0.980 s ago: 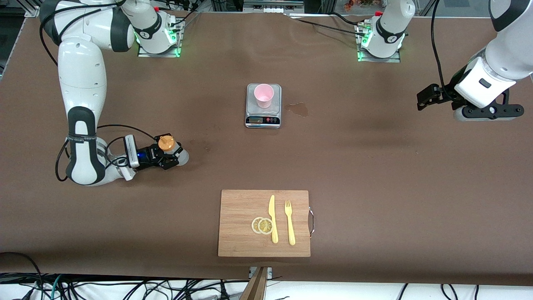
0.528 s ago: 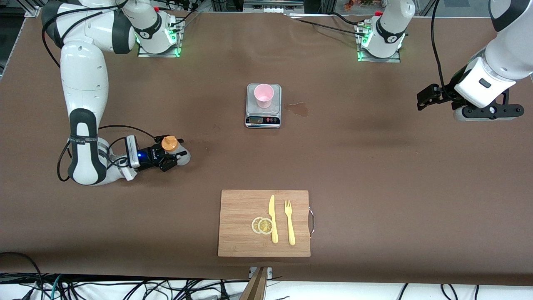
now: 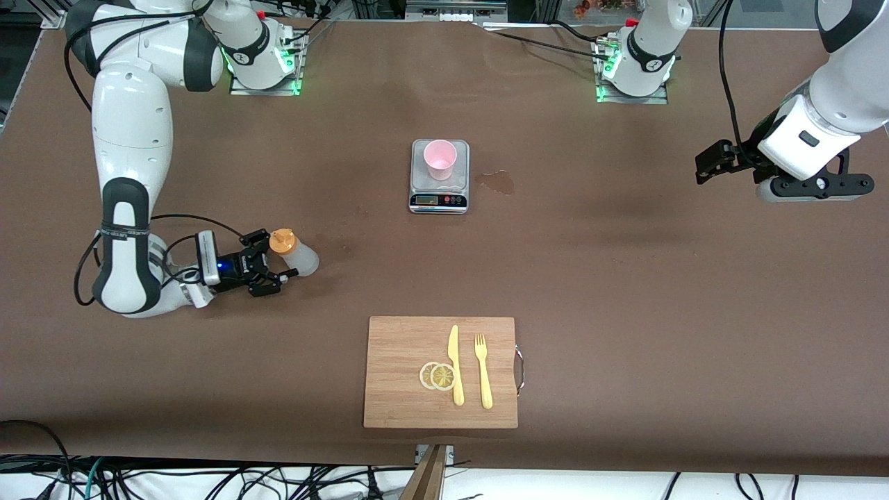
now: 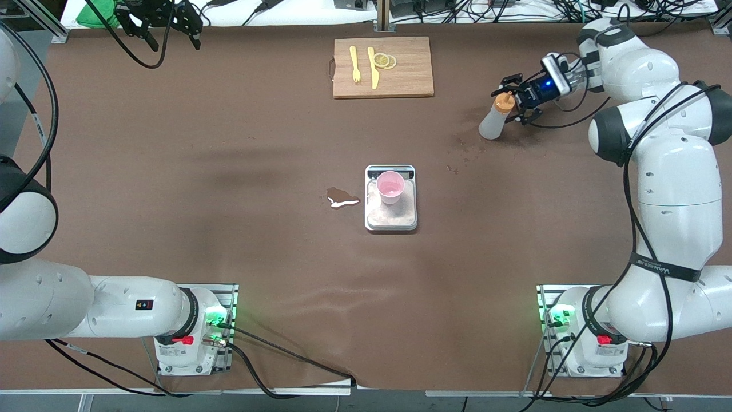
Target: Add sauce to pink cup with both arms
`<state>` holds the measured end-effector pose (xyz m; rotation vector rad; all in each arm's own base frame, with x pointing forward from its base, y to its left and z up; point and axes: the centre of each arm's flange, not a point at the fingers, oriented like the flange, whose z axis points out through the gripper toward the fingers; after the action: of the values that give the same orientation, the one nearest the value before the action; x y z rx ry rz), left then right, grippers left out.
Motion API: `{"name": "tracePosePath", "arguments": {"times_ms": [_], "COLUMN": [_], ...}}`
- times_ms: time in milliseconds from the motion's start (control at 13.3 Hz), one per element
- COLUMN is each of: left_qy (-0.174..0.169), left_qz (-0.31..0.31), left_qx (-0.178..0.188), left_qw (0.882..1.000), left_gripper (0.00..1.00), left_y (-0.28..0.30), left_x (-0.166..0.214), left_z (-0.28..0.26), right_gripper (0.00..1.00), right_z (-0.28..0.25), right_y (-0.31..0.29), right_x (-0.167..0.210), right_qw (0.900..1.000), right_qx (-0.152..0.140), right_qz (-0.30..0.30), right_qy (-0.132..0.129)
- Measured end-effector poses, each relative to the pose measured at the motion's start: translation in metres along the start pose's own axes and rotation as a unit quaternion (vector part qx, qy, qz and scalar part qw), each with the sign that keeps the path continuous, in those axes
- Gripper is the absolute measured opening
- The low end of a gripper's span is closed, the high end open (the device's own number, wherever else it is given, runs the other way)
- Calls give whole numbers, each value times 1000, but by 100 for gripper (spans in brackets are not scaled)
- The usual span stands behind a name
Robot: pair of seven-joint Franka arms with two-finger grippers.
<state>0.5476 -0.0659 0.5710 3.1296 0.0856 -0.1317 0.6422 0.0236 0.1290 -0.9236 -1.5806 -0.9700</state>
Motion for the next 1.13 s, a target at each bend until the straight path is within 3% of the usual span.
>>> {"name": "tracePosePath", "arguments": {"times_ms": [226, 377, 528, 829, 1130], "left_qy": [0, 0, 0, -2, -3], "left_qz": [0, 0, 0, 0, 0], "left_qx": [0, 0, 0, 0, 0], "left_qw": [1000, 1000, 1000, 1000, 1000], "left_gripper": [100, 100, 100, 100, 100], "left_y": [0, 0, 0, 0, 0], "left_x": [0, 0, 0, -1, -1], "left_z": [0, 0, 0, 0, 1], "right_gripper": [100, 100, 100, 100, 100], "right_z": [-33, -56, -84, -112, -102], "right_y": [-1, 5, 14, 10, -1], "right_x": [19, 50, 105, 210, 285], "right_qw": [998, 990, 977, 938, 893], "right_qx": [31, 59, 71, 52, 10], "right_qz": [2, -4, 11, 95, 190], "right_qy": [-56, -125, -203, -328, -407]}}
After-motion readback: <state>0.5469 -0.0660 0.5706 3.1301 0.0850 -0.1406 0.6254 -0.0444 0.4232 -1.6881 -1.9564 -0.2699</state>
